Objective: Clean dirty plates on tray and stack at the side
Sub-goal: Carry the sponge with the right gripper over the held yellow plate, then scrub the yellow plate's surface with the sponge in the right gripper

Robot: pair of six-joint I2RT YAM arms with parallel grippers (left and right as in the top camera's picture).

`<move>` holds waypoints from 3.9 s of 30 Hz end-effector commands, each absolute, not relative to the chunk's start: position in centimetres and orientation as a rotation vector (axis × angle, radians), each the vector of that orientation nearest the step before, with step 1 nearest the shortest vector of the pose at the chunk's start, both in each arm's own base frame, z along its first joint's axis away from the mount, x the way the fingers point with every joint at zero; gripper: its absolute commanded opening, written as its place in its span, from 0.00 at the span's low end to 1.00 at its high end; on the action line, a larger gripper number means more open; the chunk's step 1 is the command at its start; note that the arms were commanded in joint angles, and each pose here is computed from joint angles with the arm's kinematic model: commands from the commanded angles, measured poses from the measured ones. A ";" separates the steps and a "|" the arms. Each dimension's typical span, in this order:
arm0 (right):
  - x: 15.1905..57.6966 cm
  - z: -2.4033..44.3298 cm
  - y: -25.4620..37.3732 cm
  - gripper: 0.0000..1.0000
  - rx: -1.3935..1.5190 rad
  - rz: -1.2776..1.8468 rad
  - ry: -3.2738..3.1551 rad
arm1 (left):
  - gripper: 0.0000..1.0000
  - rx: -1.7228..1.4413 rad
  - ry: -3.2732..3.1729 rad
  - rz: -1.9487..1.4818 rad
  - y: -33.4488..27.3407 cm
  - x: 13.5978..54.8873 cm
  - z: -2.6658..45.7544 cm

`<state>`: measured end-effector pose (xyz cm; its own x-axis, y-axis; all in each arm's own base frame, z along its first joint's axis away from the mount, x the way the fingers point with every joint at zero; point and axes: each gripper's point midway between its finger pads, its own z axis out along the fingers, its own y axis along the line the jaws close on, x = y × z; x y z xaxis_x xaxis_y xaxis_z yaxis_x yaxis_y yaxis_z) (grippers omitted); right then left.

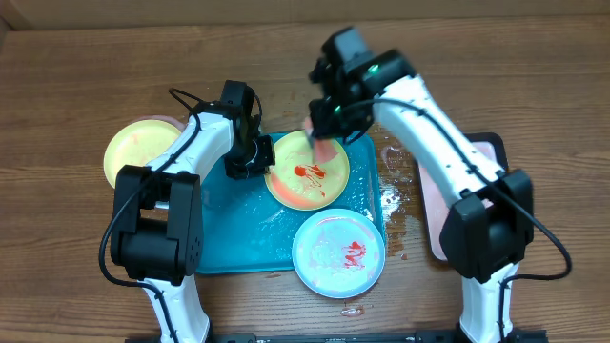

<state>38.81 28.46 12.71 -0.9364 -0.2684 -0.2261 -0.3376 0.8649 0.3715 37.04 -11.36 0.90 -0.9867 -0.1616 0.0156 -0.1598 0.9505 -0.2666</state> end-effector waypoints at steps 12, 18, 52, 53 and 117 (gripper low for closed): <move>34.4 2.7 33.0 0.04 -0.133 0.754 2.956 | 0.05 -0.218 3.124 -0.422 -11.8 36.4 -0.1; 33.7 -0.1 31.1 0.04 0.112 0.560 2.985 | 0.04 -0.219 3.129 -0.420 -11.8 36.2 -0.1; 32.4 -1.3 33.2 0.04 -0.032 0.883 3.063 | 0.04 -0.224 3.144 -0.411 -11.7 35.9 -0.1; 32.3 -1.6 33.2 0.04 -0.026 0.881 3.067 | 0.04 -0.224 3.147 -0.410 -11.7 35.8 -0.1; 36.7 -1.9 28.7 0.04 0.351 0.811 3.033 | 0.04 -0.245 3.155 -0.401 -11.5 35.6 -0.2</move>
